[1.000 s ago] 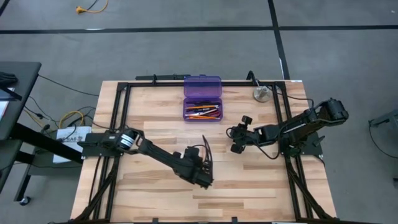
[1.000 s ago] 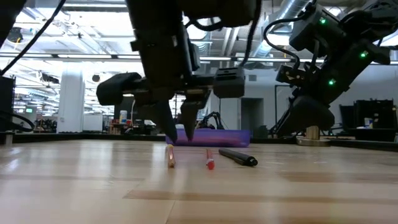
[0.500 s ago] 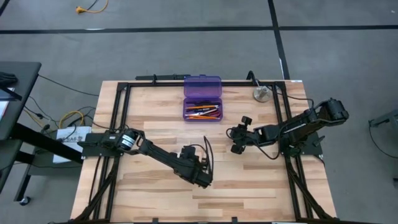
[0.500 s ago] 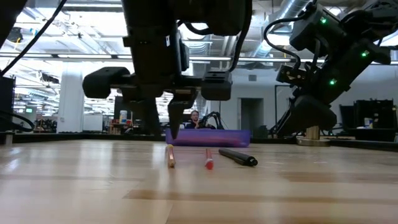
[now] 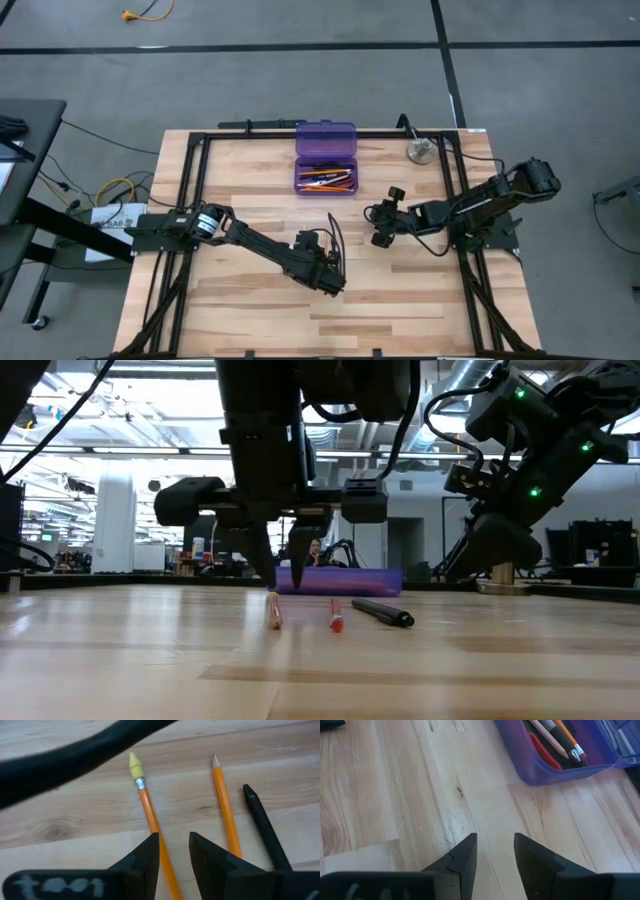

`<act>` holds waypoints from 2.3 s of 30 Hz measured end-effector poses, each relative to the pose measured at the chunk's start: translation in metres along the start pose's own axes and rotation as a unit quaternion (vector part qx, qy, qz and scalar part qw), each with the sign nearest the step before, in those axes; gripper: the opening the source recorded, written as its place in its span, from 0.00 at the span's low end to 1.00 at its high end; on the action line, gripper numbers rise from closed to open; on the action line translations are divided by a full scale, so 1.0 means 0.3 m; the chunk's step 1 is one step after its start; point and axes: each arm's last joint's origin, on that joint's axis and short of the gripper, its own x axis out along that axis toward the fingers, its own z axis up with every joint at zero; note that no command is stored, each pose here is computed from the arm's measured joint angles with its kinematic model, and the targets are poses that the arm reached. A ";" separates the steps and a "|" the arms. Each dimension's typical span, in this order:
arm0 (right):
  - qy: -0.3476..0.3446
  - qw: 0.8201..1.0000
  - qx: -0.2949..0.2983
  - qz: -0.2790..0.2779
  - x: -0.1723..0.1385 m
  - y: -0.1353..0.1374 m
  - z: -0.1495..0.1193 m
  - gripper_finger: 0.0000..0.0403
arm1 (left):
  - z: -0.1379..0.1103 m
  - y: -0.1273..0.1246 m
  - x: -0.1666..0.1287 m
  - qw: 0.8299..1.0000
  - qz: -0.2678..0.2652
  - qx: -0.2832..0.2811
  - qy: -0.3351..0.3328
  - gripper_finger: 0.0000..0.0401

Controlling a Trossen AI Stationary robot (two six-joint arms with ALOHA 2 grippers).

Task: Pick & place school supplies into a supply box
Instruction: Put the orange pencil into the violet supply box

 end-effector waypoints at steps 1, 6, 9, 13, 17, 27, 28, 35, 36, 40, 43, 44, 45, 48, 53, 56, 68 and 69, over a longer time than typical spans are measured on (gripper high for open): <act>0.000 1.000 0.000 0.000 0.000 0.000 0.000 0.31 | 0.000 0.000 0.000 1.000 0.000 0.000 0.000 0.24; 0.000 1.000 0.000 0.000 0.000 0.000 0.000 0.30 | 0.004 0.006 0.001 1.000 0.009 0.002 -0.002 0.24; 0.000 1.000 0.000 0.001 0.000 0.000 0.000 0.31 | 0.005 0.006 0.002 1.000 0.011 0.002 0.003 0.24; 0.000 1.000 0.000 0.001 0.000 0.000 0.000 0.30 | 0.007 0.009 0.021 1.000 0.015 -0.003 0.012 0.24; 0.001 1.000 0.000 0.005 0.000 0.001 0.000 0.31 | 0.003 0.017 0.062 0.999 0.020 -0.011 0.032 0.24; 0.001 1.000 0.000 0.013 0.000 0.003 0.000 0.30 | -0.005 0.030 0.100 0.998 0.015 -0.021 0.049 0.24; 0.001 1.000 0.001 0.013 0.000 0.003 0.001 0.31 | -0.003 0.029 0.102 0.998 0.017 -0.020 0.055 0.24; 0.000 1.000 0.001 0.013 0.000 0.003 0.001 0.31 | 0.003 0.030 0.109 0.997 0.023 -0.006 0.067 0.13; 0.000 1.000 0.001 0.013 0.000 0.003 0.001 0.31 | 0.004 0.031 0.109 0.997 0.025 -0.003 0.067 0.10; 0.000 1.000 0.001 0.013 0.000 0.003 0.001 0.30 | 0.012 0.033 0.114 0.997 0.030 -0.004 0.068 0.02; 0.000 1.000 0.001 0.013 0.000 0.003 0.001 0.30 | 0.014 0.033 0.116 0.997 0.032 -0.007 0.066 0.03; 0.000 1.000 0.001 0.013 0.000 0.003 0.001 0.30 | 0.014 0.034 0.116 0.998 0.032 -0.009 0.062 0.03; 0.000 1.000 0.001 0.013 0.000 0.003 0.001 0.30 | 0.015 0.034 0.116 0.998 0.032 -0.010 0.059 0.03; 0.000 1.000 0.000 0.014 0.000 0.003 0.001 0.30 | 0.016 0.035 0.118 0.998 0.030 -0.012 0.047 0.01; 0.001 1.000 0.000 0.017 0.000 0.004 0.000 0.30 | 0.025 0.027 0.101 0.999 0.031 -0.010 0.024 0.01; 0.002 1.000 0.000 0.017 0.000 0.003 0.000 0.30 | 0.037 0.024 0.088 0.999 0.041 0.004 -0.010 0.01; 0.002 1.000 -0.001 0.017 0.000 0.004 -0.001 0.30 | 0.151 -0.001 -0.026 0.990 0.068 0.097 -0.077 0.01; 0.002 1.000 -0.001 0.017 0.000 0.004 -0.001 0.30 | 0.168 -0.007 -0.034 0.988 0.068 0.112 -0.079 0.01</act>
